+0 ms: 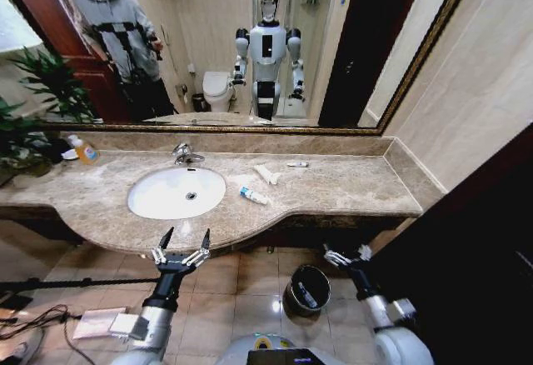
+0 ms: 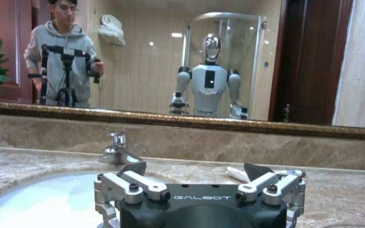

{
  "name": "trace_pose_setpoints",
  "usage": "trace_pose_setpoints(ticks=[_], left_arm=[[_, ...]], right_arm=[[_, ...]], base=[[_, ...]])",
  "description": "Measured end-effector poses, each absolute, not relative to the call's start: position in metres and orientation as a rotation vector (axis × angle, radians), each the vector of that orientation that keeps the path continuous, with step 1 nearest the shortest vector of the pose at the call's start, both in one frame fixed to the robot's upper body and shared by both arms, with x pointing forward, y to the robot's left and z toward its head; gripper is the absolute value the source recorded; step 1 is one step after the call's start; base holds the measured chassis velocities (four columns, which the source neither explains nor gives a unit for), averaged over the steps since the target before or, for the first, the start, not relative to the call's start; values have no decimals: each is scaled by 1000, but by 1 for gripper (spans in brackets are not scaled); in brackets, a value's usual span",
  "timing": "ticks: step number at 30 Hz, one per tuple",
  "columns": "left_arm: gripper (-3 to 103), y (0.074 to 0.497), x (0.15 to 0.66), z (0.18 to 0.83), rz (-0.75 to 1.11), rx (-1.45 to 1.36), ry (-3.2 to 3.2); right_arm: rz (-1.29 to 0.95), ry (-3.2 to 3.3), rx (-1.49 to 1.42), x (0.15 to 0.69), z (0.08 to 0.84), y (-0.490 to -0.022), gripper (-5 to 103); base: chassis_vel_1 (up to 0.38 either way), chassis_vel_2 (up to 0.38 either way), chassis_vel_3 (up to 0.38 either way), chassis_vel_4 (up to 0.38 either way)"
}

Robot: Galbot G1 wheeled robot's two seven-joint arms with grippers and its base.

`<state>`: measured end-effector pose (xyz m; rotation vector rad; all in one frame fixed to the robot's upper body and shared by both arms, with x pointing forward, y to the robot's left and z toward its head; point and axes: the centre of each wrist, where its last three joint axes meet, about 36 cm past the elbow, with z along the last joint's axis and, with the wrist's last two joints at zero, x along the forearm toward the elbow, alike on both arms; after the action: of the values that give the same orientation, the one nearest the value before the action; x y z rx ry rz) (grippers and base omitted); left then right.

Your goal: Pick up the trash from the sink and place it in the trash bin.

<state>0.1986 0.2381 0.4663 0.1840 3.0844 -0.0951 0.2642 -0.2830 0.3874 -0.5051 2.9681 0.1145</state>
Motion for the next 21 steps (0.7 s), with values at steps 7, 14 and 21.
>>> trace_pose_setpoints(ticks=[7,14,21], left_arm=[[100,238,199,466,-95,184,3084],[100,238,199,466,-95,184,3084],[100,238,199,466,-95,184,3084]], right_arm=[[-8,2899,-831,313,402,-275,100],[-146,2849,-1047,366,401,-251,100],[-220,2862,-1102,417,385,-224,100]], base=[[0,0,0,0],[0,0,0,0],[0,0,0,0]])
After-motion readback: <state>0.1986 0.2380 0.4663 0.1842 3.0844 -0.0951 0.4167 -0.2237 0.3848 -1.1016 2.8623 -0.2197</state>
